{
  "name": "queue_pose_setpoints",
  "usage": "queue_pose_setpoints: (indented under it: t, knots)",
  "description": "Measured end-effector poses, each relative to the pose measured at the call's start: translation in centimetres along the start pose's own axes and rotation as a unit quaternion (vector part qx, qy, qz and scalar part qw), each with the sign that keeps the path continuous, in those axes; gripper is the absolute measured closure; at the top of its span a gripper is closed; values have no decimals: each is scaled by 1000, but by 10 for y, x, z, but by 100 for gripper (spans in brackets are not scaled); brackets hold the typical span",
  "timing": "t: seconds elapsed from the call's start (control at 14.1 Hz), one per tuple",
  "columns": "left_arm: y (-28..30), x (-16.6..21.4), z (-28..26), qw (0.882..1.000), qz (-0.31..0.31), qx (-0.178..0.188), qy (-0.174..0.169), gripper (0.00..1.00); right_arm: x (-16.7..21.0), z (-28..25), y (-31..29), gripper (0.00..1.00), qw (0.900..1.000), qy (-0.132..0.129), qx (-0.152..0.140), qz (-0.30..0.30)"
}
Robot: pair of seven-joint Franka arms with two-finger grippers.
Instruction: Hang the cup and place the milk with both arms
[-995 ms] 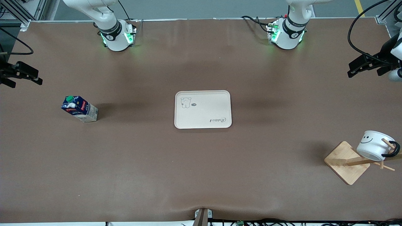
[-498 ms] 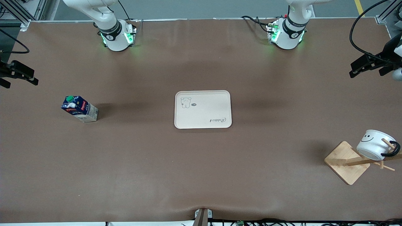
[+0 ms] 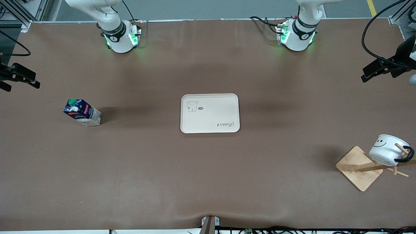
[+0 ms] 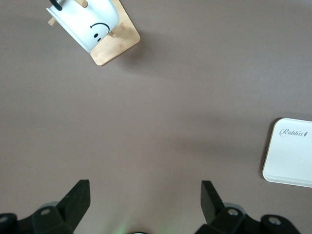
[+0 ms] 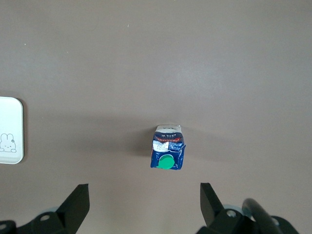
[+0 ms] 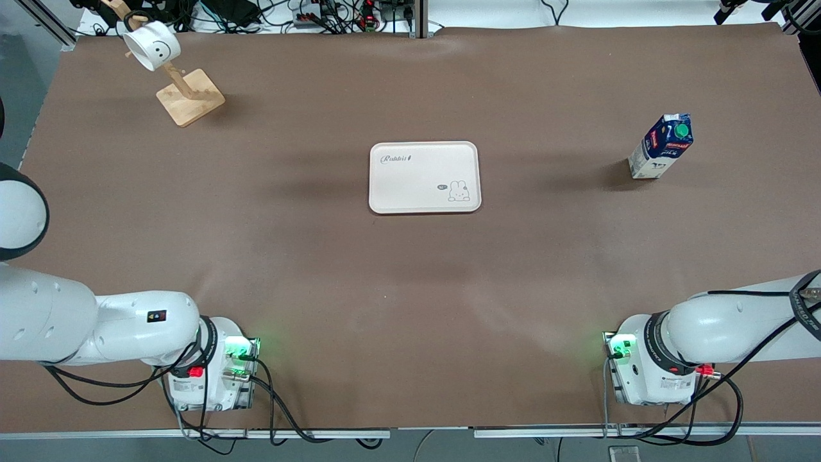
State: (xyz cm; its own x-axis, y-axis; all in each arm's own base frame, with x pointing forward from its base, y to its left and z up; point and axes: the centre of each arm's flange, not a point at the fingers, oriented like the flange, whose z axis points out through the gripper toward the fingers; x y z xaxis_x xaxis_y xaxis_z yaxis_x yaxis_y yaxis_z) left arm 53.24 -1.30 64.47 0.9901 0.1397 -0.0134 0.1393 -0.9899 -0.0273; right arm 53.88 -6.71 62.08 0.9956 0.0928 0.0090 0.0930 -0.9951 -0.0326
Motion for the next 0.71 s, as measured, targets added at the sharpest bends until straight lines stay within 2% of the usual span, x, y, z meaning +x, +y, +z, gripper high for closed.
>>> queue_pose_setpoints:
  t: [0.71]
  knots:
    - [12, -2, 0, 1000, 12, 4, 0, 0, 0, 0, 0, 0, 1000, -1, 0, 0]
